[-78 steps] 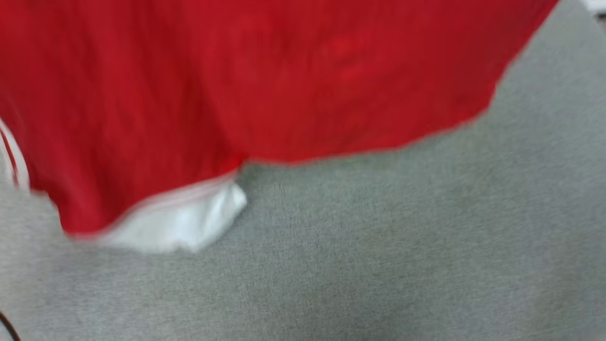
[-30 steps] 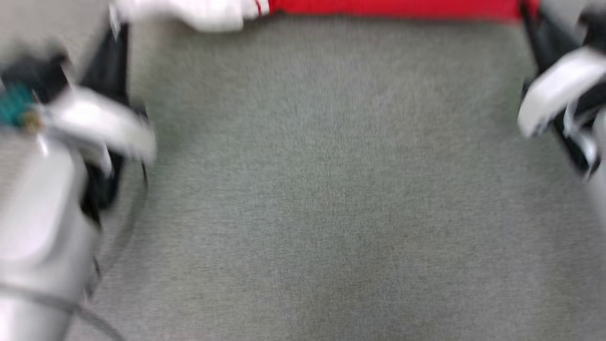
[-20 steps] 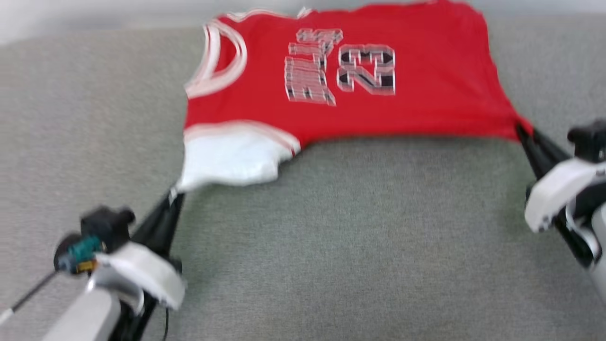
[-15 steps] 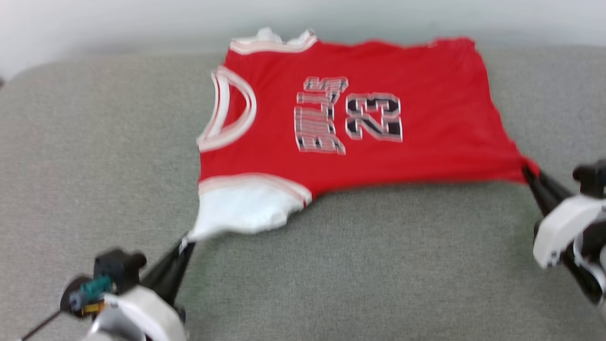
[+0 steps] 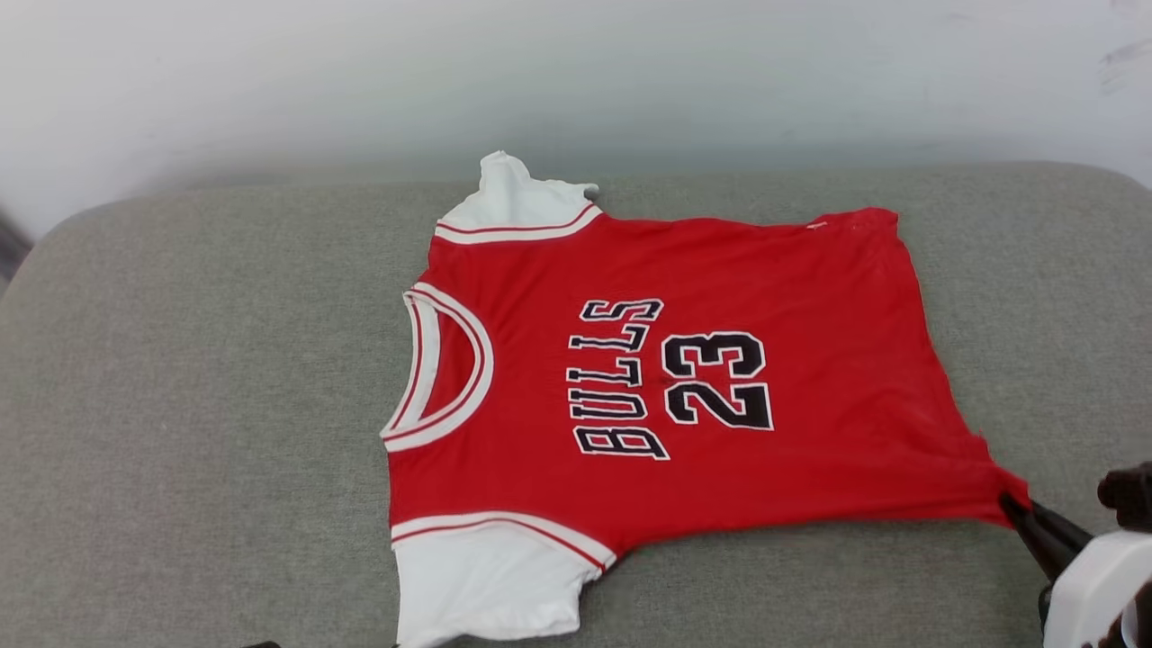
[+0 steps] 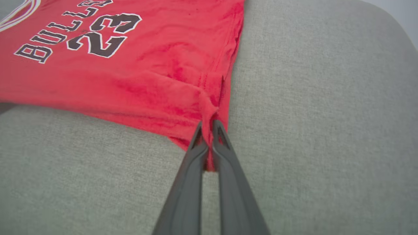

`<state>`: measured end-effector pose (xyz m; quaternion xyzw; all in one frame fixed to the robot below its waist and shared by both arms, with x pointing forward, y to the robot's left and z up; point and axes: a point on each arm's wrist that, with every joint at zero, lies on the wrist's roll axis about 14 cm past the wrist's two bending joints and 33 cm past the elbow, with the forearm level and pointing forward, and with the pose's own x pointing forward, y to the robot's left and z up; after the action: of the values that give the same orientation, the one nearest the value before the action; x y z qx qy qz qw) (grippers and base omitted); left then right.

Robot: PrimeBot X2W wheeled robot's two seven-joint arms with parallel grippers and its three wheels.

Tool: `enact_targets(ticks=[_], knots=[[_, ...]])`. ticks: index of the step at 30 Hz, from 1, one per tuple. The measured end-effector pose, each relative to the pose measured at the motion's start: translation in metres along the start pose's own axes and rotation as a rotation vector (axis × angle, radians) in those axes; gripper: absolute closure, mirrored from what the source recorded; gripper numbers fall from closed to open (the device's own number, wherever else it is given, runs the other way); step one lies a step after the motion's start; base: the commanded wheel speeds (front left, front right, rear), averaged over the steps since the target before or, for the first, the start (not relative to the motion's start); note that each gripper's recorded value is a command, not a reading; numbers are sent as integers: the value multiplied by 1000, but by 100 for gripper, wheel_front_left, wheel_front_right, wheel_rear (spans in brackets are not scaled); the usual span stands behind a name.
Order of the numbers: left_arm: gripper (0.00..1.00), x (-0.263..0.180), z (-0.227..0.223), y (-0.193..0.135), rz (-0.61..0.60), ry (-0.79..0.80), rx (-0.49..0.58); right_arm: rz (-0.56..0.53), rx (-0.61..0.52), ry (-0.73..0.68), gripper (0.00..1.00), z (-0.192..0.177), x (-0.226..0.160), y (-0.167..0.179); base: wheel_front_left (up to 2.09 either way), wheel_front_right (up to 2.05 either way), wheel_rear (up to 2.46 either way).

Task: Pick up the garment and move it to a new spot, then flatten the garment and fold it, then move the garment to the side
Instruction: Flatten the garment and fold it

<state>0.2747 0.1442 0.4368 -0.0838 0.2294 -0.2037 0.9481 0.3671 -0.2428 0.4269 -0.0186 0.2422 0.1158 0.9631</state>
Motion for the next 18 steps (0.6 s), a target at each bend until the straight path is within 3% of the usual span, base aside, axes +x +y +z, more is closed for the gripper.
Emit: enact_targets(ticks=[7,18], knots=[[100,1,17,-1,8,-69,8,-3,31,-19,100,2,-14,4,0,0,0],[100,24,110,8,-6,-342,121,1,61,-89,100,36,-11,5,0,0,0]])
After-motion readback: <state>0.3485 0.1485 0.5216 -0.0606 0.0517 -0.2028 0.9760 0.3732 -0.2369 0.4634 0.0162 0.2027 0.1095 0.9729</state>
